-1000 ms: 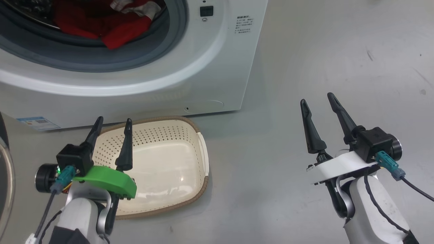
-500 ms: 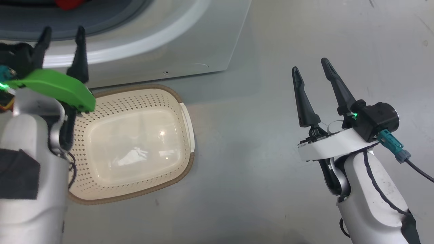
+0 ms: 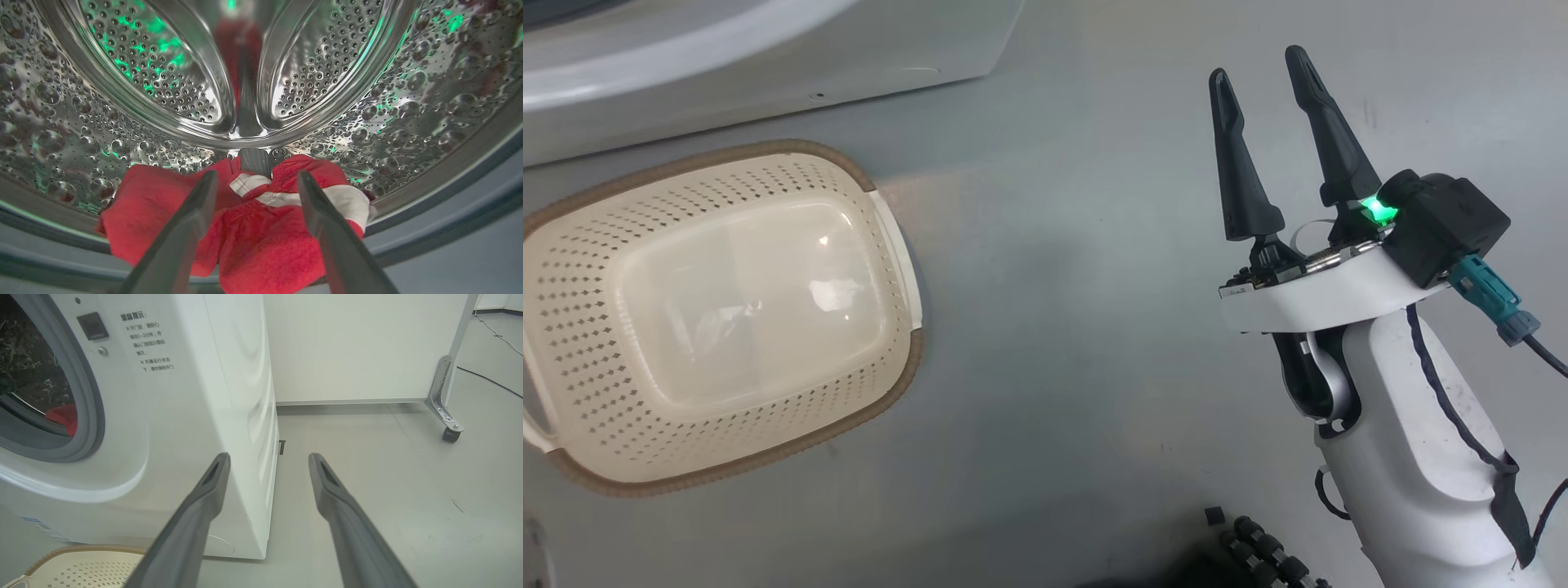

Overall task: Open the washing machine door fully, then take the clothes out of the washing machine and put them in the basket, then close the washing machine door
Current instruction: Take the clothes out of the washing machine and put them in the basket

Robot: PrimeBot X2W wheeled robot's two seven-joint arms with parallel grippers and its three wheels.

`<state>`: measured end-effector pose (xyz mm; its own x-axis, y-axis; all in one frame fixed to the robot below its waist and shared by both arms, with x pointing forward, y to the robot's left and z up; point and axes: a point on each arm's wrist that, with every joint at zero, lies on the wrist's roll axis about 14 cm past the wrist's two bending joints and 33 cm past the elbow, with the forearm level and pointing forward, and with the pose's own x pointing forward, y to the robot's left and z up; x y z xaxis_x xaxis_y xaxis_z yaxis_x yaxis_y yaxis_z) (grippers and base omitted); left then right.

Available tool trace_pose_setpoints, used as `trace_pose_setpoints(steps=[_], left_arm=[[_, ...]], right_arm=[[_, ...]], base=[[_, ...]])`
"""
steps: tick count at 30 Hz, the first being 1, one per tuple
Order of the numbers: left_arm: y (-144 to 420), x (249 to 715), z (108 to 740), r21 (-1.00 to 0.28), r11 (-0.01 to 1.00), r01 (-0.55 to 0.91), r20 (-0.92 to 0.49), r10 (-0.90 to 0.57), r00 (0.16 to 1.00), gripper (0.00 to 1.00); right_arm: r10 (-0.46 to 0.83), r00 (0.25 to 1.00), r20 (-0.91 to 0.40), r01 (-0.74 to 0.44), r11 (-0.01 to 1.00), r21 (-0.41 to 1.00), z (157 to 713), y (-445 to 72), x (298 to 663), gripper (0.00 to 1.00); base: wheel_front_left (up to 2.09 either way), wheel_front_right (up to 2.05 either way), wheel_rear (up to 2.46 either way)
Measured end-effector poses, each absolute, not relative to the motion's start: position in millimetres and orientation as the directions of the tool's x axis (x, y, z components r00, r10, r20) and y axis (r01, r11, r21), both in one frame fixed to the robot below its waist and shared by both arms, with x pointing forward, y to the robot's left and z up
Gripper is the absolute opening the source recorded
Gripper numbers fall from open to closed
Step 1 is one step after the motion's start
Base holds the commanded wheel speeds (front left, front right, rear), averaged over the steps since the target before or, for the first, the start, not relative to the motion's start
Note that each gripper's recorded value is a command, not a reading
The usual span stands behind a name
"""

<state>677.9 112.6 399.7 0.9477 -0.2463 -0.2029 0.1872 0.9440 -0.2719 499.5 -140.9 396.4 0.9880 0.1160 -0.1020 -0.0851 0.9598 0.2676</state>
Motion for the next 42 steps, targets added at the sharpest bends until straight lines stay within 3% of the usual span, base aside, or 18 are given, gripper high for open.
trace_pose_setpoints(steps=[9,23,25,26,42], left_arm=[[92,706,357,-0.327,0.928,0.179,-0.265,-0.272,0.925,1.0],[68,703,306,-0.346,0.92,0.185,-0.422,-0.329,0.845,1.0],[69,703,304,-0.34,0.922,0.186,-0.44,-0.33,0.835,0.44],[68,703,303,-0.338,0.922,0.187,-0.446,-0.332,0.831,0.0],[71,705,318,-0.296,0.933,0.203,-0.398,-0.314,0.862,0.0]], right_arm=[[0.061,0.985,-0.16,-0.022,0.971,0.237,378,-162,496,1.0],[0.017,0.981,-0.191,0.022,0.979,0.201,369,-176,493,1.0],[0.014,0.981,-0.192,0.025,0.98,0.2,369,-177,493,1.0],[0.013,0.981,-0.192,0.026,0.98,0.199,369,-177,493,1.0],[0.021,0.983,-0.182,0.015,0.981,0.192,373,-173,495,1.0]], base=[[0.0,0.0,0.0],[0.0,0.0,0.0],[0.0,0.0,0.0],[0.0,0.0,0.0],[0.0,0.0,0.0]])
